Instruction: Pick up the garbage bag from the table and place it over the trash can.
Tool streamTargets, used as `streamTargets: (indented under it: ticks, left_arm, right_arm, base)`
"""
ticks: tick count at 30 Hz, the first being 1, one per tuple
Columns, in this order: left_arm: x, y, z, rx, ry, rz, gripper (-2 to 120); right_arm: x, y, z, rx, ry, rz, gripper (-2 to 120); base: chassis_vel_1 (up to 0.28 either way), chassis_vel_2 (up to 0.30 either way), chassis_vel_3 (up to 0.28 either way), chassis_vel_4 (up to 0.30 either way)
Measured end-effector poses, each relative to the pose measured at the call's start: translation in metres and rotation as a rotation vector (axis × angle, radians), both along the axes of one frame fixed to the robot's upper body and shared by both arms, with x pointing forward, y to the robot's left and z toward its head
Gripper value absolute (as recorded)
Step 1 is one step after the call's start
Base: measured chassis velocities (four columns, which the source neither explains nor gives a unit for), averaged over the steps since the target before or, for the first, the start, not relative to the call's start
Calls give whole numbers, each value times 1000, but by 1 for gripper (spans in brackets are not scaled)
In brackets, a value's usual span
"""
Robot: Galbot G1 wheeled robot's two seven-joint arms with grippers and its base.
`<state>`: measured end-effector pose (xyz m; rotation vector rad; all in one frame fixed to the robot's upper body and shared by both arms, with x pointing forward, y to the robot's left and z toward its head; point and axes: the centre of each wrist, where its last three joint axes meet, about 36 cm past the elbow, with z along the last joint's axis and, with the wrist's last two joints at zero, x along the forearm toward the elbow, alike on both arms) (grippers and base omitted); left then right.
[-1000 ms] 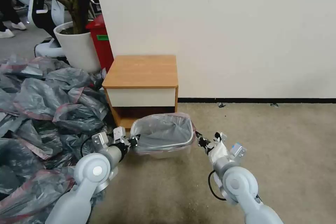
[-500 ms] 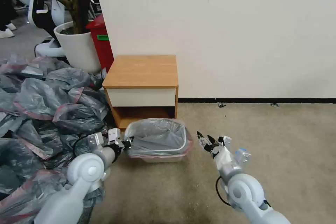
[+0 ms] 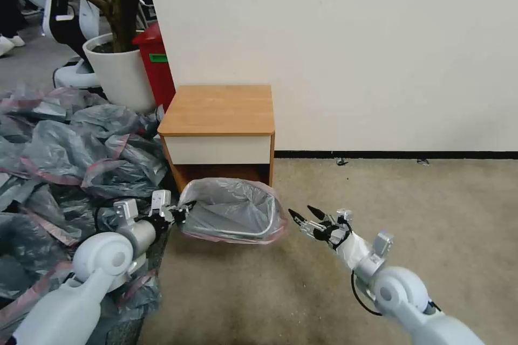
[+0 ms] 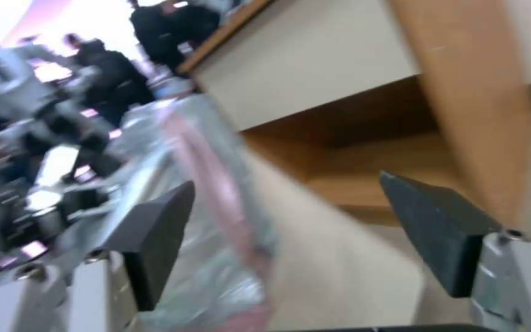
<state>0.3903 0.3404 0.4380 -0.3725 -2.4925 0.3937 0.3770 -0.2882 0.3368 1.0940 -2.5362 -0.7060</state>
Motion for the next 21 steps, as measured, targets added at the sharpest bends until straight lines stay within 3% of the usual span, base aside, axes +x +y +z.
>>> streamTargets:
  ticks: [8, 12, 21]
  left_arm:
    - [0, -4, 6, 4, -19, -11, 3]
    - [-2, -8, 10, 4, -25, -21, 3]
    - [-7, -11, 12, 7, -25, -30, 3]
  right_arm:
    - [12, -25, -8, 44, -26, 235, 65]
    - [21, -29, -12, 21, -14, 241, 57]
    - [29, -30, -18, 4, 0, 236, 54]
  base:
    - [0, 0, 0, 0]
    - [0, 0, 0, 0]
    - [0, 0, 0, 0]
